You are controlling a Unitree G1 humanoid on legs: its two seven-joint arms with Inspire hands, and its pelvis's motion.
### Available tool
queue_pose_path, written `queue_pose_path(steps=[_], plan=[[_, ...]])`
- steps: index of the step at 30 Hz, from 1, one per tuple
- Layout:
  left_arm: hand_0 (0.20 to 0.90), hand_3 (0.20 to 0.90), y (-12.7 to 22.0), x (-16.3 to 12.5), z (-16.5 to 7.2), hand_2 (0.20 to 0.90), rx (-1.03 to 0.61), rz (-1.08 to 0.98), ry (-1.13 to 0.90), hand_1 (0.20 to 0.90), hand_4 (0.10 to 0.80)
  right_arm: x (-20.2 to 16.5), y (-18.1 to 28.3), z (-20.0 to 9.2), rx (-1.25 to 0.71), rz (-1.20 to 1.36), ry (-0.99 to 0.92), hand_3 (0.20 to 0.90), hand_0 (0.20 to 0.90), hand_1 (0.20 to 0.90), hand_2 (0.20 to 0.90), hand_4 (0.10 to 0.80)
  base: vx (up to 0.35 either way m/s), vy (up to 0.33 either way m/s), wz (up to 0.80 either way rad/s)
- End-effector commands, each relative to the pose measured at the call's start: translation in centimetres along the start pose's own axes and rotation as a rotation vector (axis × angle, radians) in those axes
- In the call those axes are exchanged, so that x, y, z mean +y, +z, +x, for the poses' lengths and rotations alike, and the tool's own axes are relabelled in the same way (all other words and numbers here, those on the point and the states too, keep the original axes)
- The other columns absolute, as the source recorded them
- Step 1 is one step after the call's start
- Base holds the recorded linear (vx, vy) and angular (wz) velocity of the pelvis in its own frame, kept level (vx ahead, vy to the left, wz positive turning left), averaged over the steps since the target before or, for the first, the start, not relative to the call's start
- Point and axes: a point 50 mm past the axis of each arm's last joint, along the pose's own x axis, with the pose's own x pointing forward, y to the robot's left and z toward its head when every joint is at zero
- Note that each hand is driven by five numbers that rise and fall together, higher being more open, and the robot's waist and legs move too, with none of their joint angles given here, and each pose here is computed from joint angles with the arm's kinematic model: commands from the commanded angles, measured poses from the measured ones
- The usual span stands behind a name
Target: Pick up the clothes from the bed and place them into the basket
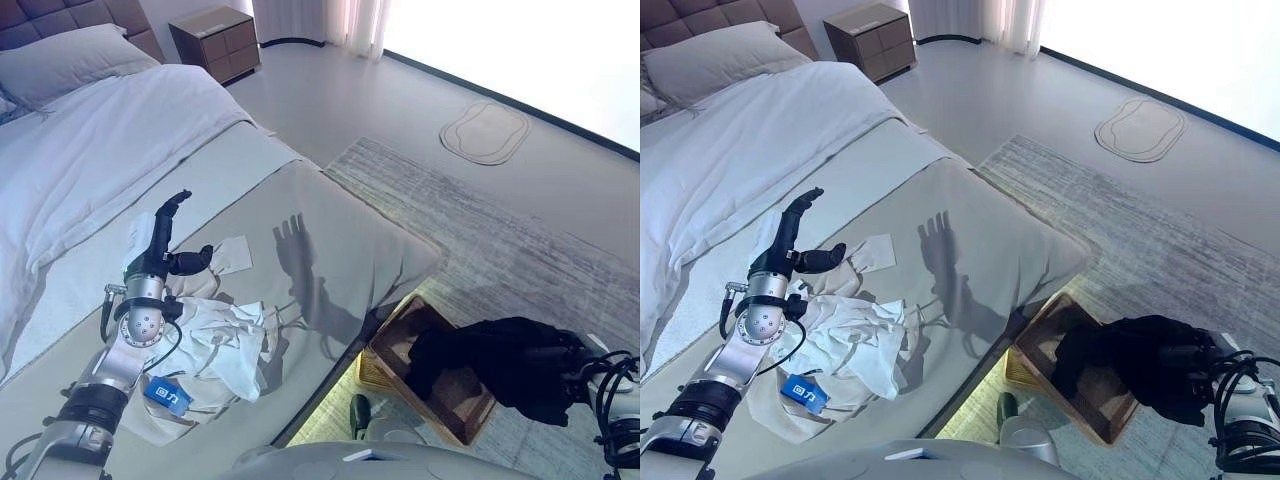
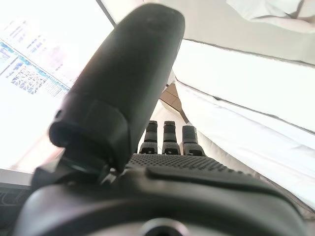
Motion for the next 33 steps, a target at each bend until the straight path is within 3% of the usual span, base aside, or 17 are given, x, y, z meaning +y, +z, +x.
queue_pose_path(steps=[1,17,28,33], plan=[[0.900,0.900,3.1,2.7,1.9,0.900,-0.162,-0.027,0.122,0.900,0.800,-2.8,4.9,0.1,-0.183,-0.016,-0.120,0.900,0.900,0.900,0.900,0.800,0.000,0.000,0.00],[0.900,0.900,2.6,2.7,1.3,0.900,-0.143,-0.031,0.142,0.900,0.800,-1.9,7.2,-0.4,-0.295,-0.016,-0.127,0.900,0.900,0.900,0.900,0.800,0.000,0.000,0.00],[0.900,0.900,1.0,1.0,-0.4,0.900,-0.061,-0.021,0.150,0.900,0.800,1.1,16.4,-5.0,-0.839,-0.055,-0.241,0.900,0.900,0.900,0.900,0.800,0.016,0.012,0.07],[0.900,0.900,-0.6,0.4,-1.5,0.900,0.006,-0.005,0.132,0.900,0.800,2.4,19.7,-7.2,-1.046,-0.197,-0.265,0.900,0.900,0.900,0.900,0.800,0.017,0.003,0.16]])
